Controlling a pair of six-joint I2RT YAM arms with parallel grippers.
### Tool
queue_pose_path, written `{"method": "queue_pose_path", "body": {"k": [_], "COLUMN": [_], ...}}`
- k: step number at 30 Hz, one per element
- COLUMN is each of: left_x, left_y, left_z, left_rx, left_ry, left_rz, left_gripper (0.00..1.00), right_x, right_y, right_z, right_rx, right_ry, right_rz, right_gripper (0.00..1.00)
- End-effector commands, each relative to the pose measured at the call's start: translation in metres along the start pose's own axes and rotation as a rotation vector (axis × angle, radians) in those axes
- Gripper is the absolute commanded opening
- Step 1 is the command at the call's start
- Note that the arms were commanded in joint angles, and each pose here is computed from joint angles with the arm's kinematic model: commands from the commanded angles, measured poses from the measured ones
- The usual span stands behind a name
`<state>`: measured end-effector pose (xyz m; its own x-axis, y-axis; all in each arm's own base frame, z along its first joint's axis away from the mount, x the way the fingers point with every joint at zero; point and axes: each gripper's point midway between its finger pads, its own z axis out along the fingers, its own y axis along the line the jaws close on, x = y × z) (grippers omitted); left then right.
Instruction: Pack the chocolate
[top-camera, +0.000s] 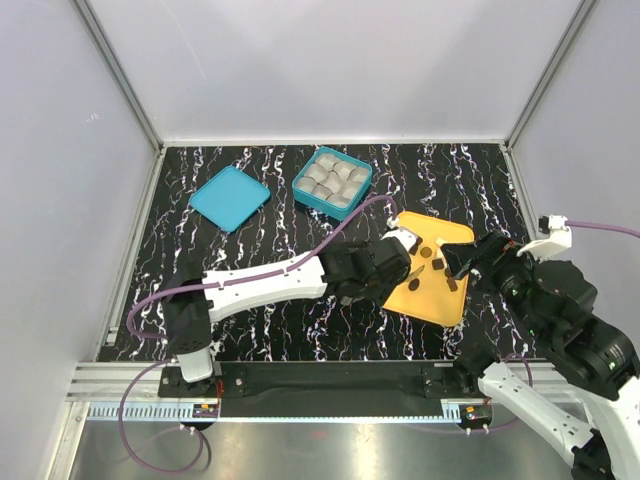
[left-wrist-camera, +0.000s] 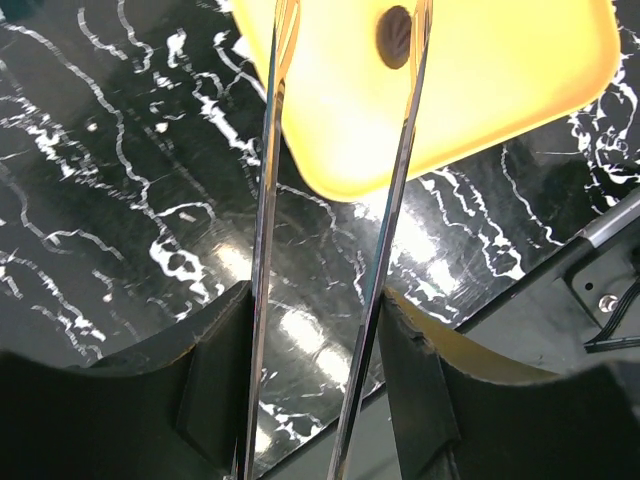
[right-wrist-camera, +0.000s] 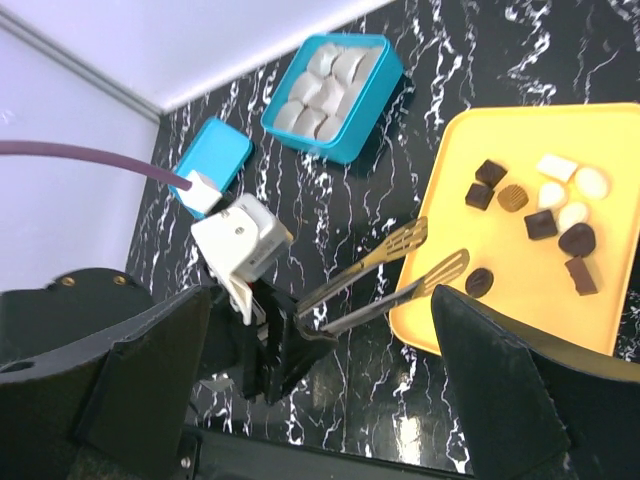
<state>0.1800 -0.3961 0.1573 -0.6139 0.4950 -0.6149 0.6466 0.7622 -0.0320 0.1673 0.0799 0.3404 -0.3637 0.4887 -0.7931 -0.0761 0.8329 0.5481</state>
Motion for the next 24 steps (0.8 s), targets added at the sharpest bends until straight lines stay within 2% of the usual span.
{"method": "queue_pose_path", "body": {"k": [1, 24], "left_x": [-0.031, 0.000], "left_y": [-0.016, -0.033], "left_z": [-0.007, 0.042], "left_rx": [0.048, 0.054], "left_ry": [-0.094, -0.016], "left_rz": [-0.010, -0.002], "left_gripper": [0.54, 0.53], "right_x": [-0.022, -0.020], "right_y": [-0.004, -0.015], "right_z": [-0.010, -0.012], "right_rx": [0.019, 0.048], "right_ry": [-0.091, -0.111], "right_rz": [0.014, 0.011], "right_gripper": [1.00, 1.00]}}
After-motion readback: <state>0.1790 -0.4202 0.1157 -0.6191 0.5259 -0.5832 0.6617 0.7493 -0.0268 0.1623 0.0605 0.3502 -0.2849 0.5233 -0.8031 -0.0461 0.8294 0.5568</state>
